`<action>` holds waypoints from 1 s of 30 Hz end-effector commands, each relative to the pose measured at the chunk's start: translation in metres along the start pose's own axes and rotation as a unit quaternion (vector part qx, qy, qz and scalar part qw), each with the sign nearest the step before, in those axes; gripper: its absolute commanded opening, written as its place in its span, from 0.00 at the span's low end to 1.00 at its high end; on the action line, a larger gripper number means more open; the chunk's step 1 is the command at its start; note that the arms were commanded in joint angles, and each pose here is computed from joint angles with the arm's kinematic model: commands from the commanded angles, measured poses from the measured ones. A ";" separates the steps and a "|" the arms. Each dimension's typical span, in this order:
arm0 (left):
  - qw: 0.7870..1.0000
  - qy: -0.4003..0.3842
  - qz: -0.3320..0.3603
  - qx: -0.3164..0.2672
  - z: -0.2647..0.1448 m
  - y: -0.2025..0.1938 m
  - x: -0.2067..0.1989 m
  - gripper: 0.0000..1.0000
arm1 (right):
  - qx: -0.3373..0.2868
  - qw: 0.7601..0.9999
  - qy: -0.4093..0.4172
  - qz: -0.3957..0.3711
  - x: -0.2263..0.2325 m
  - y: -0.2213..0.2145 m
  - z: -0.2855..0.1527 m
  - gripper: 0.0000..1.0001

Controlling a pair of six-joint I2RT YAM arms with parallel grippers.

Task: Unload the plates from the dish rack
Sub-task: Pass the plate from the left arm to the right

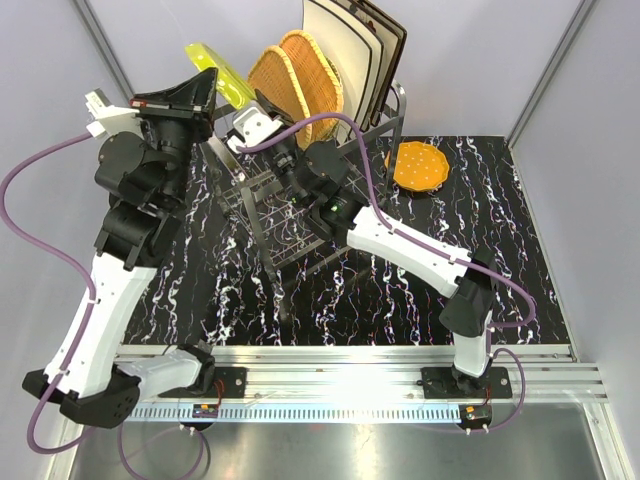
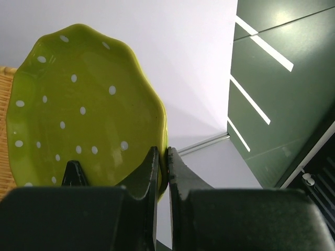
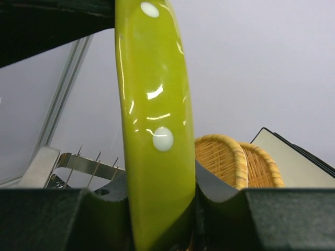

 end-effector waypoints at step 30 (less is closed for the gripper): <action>0.995 -0.067 0.079 -0.001 -0.078 0.031 -0.004 0.94 | -0.111 0.982 -0.036 0.151 -0.083 0.104 0.003 0.00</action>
Point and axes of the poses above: each gripper's point midway between its finger pads, its own z axis out along the fingers, its own x axis along the line the jaws close on, y = z × x, the point moved 8 cm from there along -z, back along the fingers, and after that the axes turned 9 degrees about z, right-handed, at the moved point
